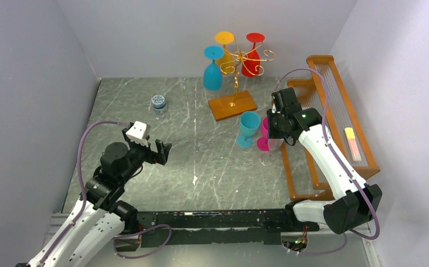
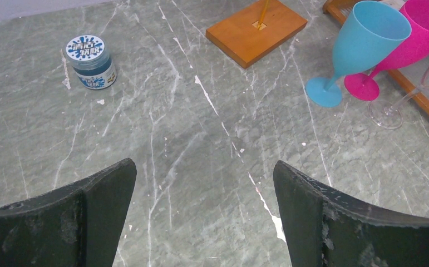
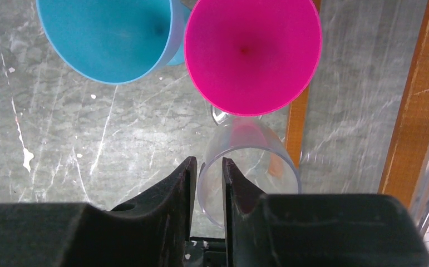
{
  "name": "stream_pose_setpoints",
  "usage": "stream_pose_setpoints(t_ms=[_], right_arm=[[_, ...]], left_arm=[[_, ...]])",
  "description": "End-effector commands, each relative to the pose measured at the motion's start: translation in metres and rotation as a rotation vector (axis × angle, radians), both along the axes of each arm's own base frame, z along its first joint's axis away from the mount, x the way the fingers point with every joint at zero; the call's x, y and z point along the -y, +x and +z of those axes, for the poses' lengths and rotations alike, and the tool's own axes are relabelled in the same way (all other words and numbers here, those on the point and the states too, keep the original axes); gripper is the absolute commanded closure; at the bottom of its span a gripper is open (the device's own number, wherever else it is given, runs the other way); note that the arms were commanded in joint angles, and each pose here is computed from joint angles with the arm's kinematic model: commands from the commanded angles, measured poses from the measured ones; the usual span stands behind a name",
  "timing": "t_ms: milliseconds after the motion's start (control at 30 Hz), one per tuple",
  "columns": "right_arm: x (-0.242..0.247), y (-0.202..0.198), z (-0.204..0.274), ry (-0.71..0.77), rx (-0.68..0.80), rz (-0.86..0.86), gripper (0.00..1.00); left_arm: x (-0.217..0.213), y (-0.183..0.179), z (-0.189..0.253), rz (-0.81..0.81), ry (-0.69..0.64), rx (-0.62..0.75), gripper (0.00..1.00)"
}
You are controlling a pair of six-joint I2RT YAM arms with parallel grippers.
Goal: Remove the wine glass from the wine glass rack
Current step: Place the wine glass at the center of the board.
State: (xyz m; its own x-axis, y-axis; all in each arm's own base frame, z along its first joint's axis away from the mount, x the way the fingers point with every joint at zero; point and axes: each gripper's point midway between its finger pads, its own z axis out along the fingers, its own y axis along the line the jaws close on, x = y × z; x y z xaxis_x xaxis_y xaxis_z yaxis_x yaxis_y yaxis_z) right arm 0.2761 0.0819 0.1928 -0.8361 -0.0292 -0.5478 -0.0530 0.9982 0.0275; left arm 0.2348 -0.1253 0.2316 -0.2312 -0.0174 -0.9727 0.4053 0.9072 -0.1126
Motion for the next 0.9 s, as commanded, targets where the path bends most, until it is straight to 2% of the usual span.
stream_pose_setpoints(t_ms=[0, 67, 200, 433, 733, 867], right_arm=[[0.002, 0.002, 0.011, 0.001, 0.010, -0.001, 0.72], [0.003, 0.003, 0.016, -0.006, 0.020, -0.003, 0.66], [0.004, 0.006, 0.026, -0.011, 0.041, -0.001, 0.61], [-0.005, 0.009, 0.052, 0.043, 0.088, 0.020, 0.57], [-0.055, 0.017, 0.117, 0.341, 0.267, 0.131, 0.52], [-0.094, 0.015, 0.166, 0.581, 0.380, 0.249, 0.50]], left_arm=[[0.002, -0.001, 0.012, -0.021, -0.011, 0.031, 0.03], [0.002, -0.001, 0.012, -0.021, -0.012, 0.033, 0.03], [0.002, -0.001, 0.012, -0.020, -0.012, 0.033, 0.03], [0.001, -0.001, 0.013, -0.016, -0.012, 0.034, 0.03], [0.000, 0.000, 0.013, -0.003, -0.014, 0.030, 0.03], [-0.001, 0.000, 0.013, 0.001, -0.014, 0.029, 0.03]])
